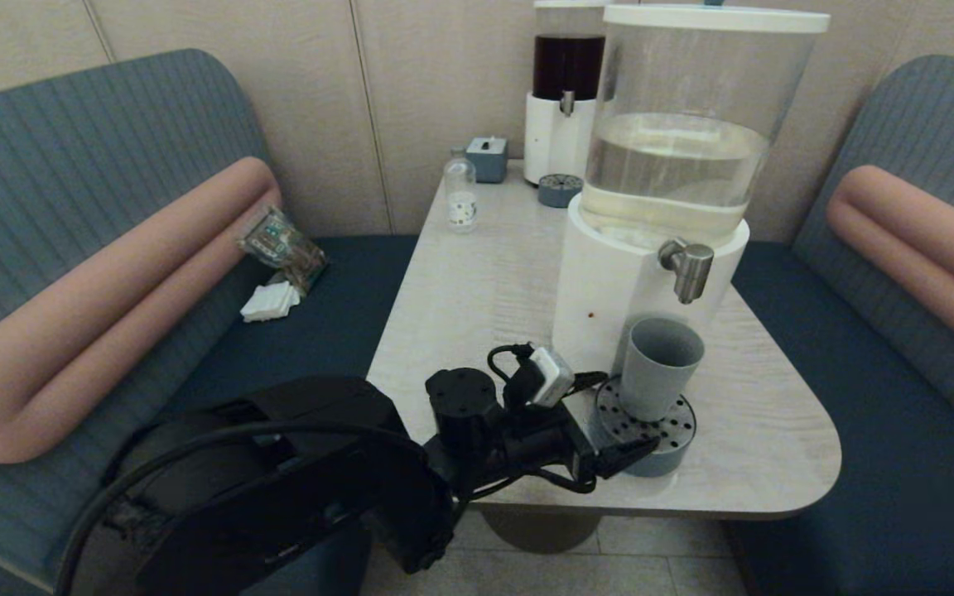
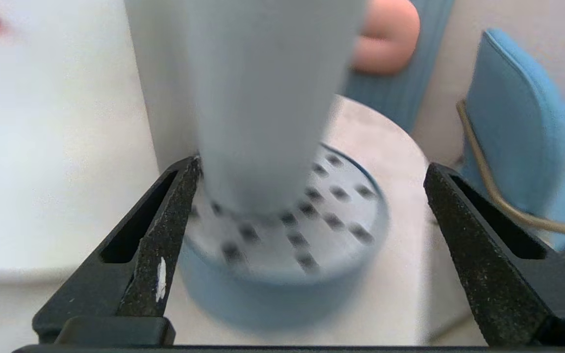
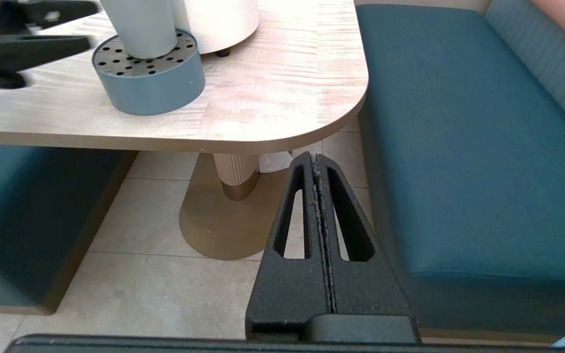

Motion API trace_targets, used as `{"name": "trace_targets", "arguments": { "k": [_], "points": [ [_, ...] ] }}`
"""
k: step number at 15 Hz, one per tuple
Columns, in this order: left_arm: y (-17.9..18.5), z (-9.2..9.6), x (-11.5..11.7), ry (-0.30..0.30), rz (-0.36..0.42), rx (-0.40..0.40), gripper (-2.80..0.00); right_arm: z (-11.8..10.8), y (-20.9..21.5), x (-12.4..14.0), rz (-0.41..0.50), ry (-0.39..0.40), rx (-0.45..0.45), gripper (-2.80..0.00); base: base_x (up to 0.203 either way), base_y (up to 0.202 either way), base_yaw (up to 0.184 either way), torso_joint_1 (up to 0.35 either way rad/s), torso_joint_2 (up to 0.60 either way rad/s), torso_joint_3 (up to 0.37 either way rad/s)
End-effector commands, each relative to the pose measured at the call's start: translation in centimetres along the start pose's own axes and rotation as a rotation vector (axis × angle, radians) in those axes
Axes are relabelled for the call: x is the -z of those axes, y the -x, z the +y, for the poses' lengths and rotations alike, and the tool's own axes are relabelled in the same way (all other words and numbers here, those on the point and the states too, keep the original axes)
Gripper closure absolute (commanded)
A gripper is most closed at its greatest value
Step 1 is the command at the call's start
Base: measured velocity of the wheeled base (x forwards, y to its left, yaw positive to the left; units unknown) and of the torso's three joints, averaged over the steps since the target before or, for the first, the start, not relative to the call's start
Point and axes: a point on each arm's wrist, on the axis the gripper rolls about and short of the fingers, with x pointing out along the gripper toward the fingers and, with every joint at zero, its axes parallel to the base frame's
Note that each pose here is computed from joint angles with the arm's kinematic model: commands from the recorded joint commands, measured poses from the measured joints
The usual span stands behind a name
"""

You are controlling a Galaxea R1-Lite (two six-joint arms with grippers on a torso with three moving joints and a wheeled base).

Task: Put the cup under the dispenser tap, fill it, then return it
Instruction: Place it under the water dispenser, then turn on the faucet

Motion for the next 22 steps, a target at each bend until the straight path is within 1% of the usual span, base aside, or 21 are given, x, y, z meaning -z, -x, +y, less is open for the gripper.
{"name": "trace_targets", "arguments": {
  "k": [1, 3, 4, 5, 6, 8, 9, 11, 12, 13, 14, 15, 16, 17, 18, 19, 20, 21, 22],
  "points": [
    [2.0, -0.8, -2.9, -0.004, -0.009, -0.007, -2.8, 0.0, 0.0, 0.0, 0.0, 0.0, 0.0, 0.0, 0.0, 0.0, 0.0, 0.0, 0.0, 0.0],
    [4.0, -1.3, -4.6, 0.001, 0.002, -0.022, -2.8, 0.0, 0.0, 0.0, 0.001, 0.0, 0.0, 0.0, 0.0, 0.0, 0.0, 0.0, 0.0, 0.0],
    [5.2, -1.7, -5.9, -0.002, 0.0, -0.033, -2.8, 0.0, 0.0, 0.0, 0.001, 0.0, 0.0, 0.0, 0.0, 0.0, 0.0, 0.0, 0.0, 0.0],
    [6.5, -2.0, -7.2, -0.007, -0.008, -0.047, 0.0, 0.0, 0.0, 0.0, 0.001, 0.0, 0.0, 0.0, 0.0, 0.0, 0.0, 0.0, 0.0, 0.0],
    [7.6, -2.2, -8.6, -0.015, -0.024, -0.07, 0.0, 0.0, 0.0, 0.0, 0.001, 0.0, 0.0, 0.0, 0.0, 0.0, 0.0, 0.0, 0.0, 0.0],
    [10.1, -2.8, -12.1, -0.032, -0.082, -0.142, 0.0, 0.0, 0.0, 0.0, 0.001, 0.0, 0.0, 0.0, 0.0, 0.0, 0.0, 0.0, 0.0, 0.0],
    [11.4, -3.4, -13.6, -0.037, -0.109, -0.176, 0.0, 0.0, 0.0, 0.0, 0.0, 0.0, 0.0, 0.0, 0.0, 0.0, 0.0, 0.0, 0.0, 0.0],
    [14.2, -4.9, -17.0, -0.037, -0.184, -0.274, 0.0, 0.0, 0.0, 0.0, 0.0, 0.0, 0.0, 0.0, 0.0, 0.0, 0.0, 0.0, 0.0, 0.0],
    [15.6, -5.7, -18.6, -0.026, -0.235, -0.343, 0.0, 0.0, 0.0, 0.0, 0.0, 0.001, 0.0, 0.0, 0.0, 0.0, 0.0, 0.0, 0.0, 0.0],
    [17.3, -6.5, -20.4, -0.001, -0.304, -0.432, 0.0, 0.0, 0.0, 0.0, 0.0, 0.001, -0.001, 0.0, 0.0, 0.0, 0.0, 0.0, 0.0, 0.0],
    [19.2, -7.0, -22.0, 0.023, -0.369, -0.529, 0.0, 0.0, 0.0, 0.0, 0.001, 0.001, -0.001, 0.0, 0.0, 0.0, 0.0, 0.0, 0.0, 0.0],
    [21.5, -6.8, -23.0, 0.024, -0.417, -0.645, 0.0, 0.0, 0.0, 0.0, 0.0, 0.001, -0.001, 0.0, 0.0, 0.0, 0.0, 0.0, 0.0, 0.0],
    [23.7, -6.5, -23.6, -0.002, -0.45, -0.751, 0.0, 0.0, 0.0, 0.0, 0.001, 0.001, -0.001, 0.0, 0.0, 0.0, 0.0, 0.0, 0.0, 0.0],
    [26.4, -7.2, -24.8, -0.05, -0.507, -0.84, 0.0, 0.0, 0.0, 0.0, 0.0, 0.001, -0.001, 0.0, 0.0, 0.0, 0.0, 0.0, 0.0, 0.0],
    [28.8, -8.7, -25.8, -0.11, -0.569, -0.905, 0.0, 0.0, 0.0, 0.0, 0.0, 0.001, 0.0, 0.0, 0.0, 0.0, 0.0, 0.0, 0.0, 0.0],
    [30.7, -10.4, -26.5, -0.169, -0.616, -0.952, 0.0, 0.0, 0.0, 0.0, 0.001, 0.001, 0.0, 0.0, 0.0, 0.0, 0.0, 0.0, 0.0, 0.0],
    [32.2, -12.4, -26.9, -0.224, -0.648, -0.979, 0.0, 0.0, 0.0, 0.0, 0.0, 0.001, 0.0, 0.0, 0.0, 0.0, 0.0, 0.0, 0.0, 0.0],
    [33.3, -14.5, -27.0, -0.268, -0.664, -0.995, 0.0, 0.0, 0.0, 0.0, 0.0, 0.0, 0.0, 0.0, 0.0, 0.0, 0.0, 0.0, 0.0, 0.0],
    [34.2, -16.3, -26.8, -0.296, -0.663, -1.009, 0.0, 0.0, 0.0, 0.0, 0.0, 0.0, 0.0, 0.0, 0.0, 0.0, 0.0, 0.0, 0.0, 0.0]
  ]
}}
